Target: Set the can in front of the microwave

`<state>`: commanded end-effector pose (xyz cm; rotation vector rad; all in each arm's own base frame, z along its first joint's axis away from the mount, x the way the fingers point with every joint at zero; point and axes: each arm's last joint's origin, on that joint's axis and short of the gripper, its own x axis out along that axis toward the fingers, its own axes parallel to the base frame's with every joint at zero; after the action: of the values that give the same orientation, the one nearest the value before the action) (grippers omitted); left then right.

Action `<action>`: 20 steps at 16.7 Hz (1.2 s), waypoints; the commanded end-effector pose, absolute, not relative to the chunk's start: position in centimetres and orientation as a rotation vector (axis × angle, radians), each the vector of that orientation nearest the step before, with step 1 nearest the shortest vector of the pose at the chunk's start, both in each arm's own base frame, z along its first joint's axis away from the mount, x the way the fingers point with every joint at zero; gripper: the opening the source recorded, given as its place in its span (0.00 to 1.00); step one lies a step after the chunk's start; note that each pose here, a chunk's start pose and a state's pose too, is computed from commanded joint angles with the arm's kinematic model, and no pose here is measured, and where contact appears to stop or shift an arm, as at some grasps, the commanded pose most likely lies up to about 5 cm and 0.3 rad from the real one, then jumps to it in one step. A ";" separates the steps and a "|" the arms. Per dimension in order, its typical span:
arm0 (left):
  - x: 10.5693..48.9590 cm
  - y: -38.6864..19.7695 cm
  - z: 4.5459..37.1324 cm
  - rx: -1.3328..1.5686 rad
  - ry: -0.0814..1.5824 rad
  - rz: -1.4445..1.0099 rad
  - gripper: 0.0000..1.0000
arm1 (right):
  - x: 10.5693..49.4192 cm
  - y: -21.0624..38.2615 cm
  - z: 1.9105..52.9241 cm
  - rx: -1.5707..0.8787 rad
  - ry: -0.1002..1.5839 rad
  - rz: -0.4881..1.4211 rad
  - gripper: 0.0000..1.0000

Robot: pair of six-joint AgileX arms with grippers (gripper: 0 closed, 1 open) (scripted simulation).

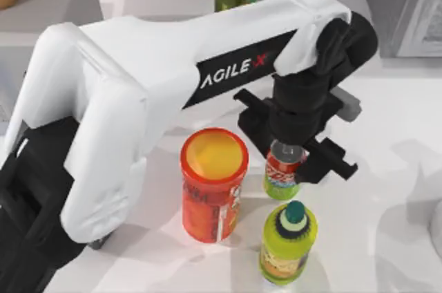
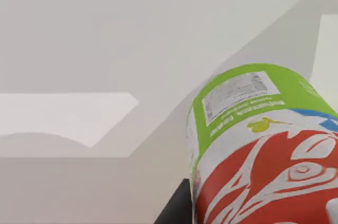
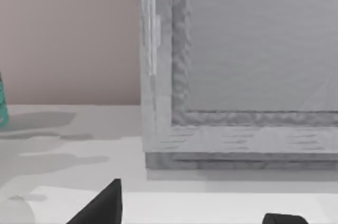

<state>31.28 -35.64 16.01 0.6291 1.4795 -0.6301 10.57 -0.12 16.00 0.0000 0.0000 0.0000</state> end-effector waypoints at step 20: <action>33.0 -32.5 22.0 0.572 1.431 -0.571 0.00 | 10.6 -0.1 16.0 0.000 0.000 0.000 1.00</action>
<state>33.03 -32.47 22.00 0.5719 1.4312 -0.5710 10.57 -0.12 16.00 0.0000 0.0000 0.0000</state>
